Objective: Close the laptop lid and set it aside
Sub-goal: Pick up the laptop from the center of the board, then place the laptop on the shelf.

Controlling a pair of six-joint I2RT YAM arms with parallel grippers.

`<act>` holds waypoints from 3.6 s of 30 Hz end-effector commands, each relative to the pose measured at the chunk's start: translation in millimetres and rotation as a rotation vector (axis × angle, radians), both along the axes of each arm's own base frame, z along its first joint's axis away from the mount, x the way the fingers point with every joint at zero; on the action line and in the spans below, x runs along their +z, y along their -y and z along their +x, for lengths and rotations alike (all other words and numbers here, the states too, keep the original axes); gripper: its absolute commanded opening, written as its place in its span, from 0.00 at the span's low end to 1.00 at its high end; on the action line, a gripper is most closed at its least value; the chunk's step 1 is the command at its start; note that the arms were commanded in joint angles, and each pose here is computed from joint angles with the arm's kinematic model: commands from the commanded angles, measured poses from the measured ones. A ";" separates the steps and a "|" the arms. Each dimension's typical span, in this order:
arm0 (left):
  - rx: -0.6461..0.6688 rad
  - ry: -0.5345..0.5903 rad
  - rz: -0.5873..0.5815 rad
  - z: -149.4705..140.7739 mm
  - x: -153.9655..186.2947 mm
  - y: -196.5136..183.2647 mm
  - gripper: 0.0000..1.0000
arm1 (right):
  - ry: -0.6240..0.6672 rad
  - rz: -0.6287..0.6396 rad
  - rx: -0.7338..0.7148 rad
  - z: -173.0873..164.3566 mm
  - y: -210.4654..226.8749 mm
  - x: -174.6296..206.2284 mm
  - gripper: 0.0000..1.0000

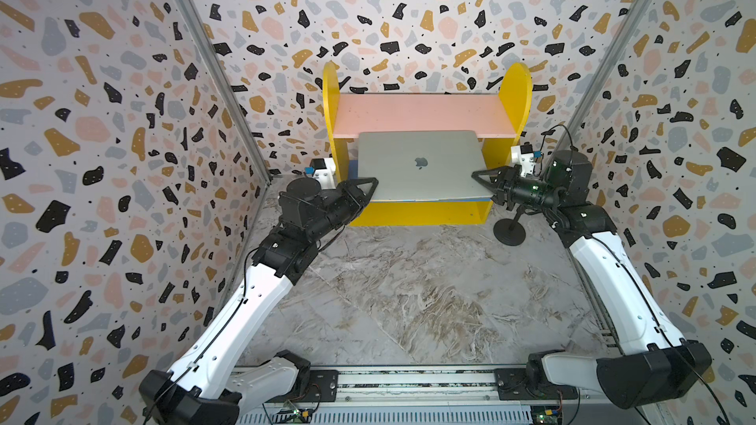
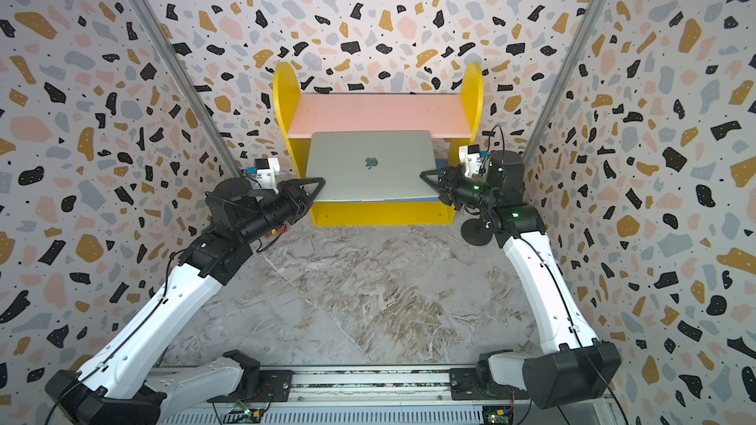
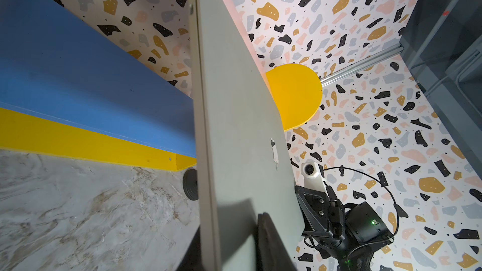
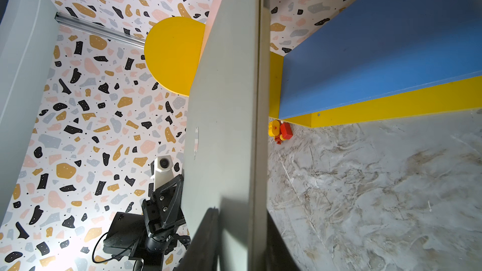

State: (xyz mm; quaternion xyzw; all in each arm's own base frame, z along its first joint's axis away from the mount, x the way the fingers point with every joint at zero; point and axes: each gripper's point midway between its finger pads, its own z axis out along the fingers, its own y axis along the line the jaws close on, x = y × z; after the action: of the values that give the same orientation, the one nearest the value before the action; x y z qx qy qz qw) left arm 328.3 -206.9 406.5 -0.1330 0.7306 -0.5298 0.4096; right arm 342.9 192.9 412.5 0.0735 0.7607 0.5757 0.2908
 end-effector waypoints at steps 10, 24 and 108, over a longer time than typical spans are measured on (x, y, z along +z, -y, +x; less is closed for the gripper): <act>-0.278 0.215 -0.026 -12.6 50.6 45.5 0.20 | 0.245 0.082 0.279 -30.7 -41.8 70.1 0.25; -0.276 0.166 -0.094 26.1 50.5 46.2 0.19 | 0.226 0.130 0.244 2.3 -35.2 75.5 0.25; -0.221 0.120 -0.226 102.9 77.7 32.6 0.71 | 0.063 -0.062 -0.039 28.3 31.3 40.1 0.49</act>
State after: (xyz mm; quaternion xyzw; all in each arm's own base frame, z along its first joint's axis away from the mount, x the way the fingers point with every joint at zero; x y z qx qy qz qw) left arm 435.9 -241.4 446.0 -0.1006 0.6851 -0.6394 0.3342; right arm 389.6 164.7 436.4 0.0794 0.7731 0.5523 0.3016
